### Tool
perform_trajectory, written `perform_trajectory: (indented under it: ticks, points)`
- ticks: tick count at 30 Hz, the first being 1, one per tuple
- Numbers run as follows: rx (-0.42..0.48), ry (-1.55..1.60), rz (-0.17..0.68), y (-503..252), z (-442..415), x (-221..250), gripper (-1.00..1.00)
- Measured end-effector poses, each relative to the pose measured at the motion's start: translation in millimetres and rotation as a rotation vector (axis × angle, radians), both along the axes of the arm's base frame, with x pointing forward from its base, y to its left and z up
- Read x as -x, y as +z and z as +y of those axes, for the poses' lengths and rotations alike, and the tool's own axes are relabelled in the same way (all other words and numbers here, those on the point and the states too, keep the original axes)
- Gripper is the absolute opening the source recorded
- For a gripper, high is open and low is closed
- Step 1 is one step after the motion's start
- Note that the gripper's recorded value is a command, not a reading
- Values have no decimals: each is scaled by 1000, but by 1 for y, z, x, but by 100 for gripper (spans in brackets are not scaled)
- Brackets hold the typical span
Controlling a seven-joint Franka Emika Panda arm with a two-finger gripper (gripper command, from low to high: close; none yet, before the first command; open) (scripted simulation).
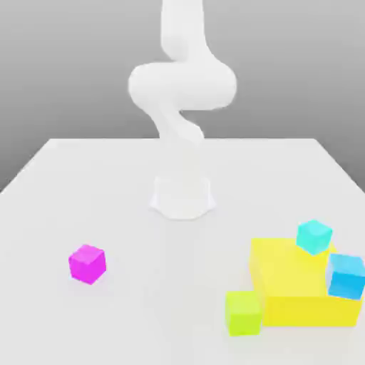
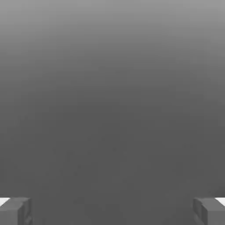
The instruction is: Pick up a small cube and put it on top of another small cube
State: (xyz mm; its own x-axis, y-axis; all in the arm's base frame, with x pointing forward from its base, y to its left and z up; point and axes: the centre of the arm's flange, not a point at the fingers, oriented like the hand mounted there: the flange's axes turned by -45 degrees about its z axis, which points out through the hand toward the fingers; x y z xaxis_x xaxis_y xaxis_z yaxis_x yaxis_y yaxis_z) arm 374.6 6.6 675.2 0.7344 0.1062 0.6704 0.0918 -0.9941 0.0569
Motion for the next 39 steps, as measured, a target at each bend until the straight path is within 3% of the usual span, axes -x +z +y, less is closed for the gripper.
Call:
perform_trajectory:
  ticks: [7, 15, 29, 35, 36, 39]
  points:
    - [183, 308, 163, -111, 26, -60, 0]
    - [357, 683, 326, -244, 59, -87, 0]
    - [569, 1399, 558, -465, 101, -40, 0]
    - [577, 1443, 572, -534, 101, -35, 0]
    - [577, 1443, 572, -540, 101, -34, -100]
    - [576, 1443, 573, -540, 101, -34, -100]
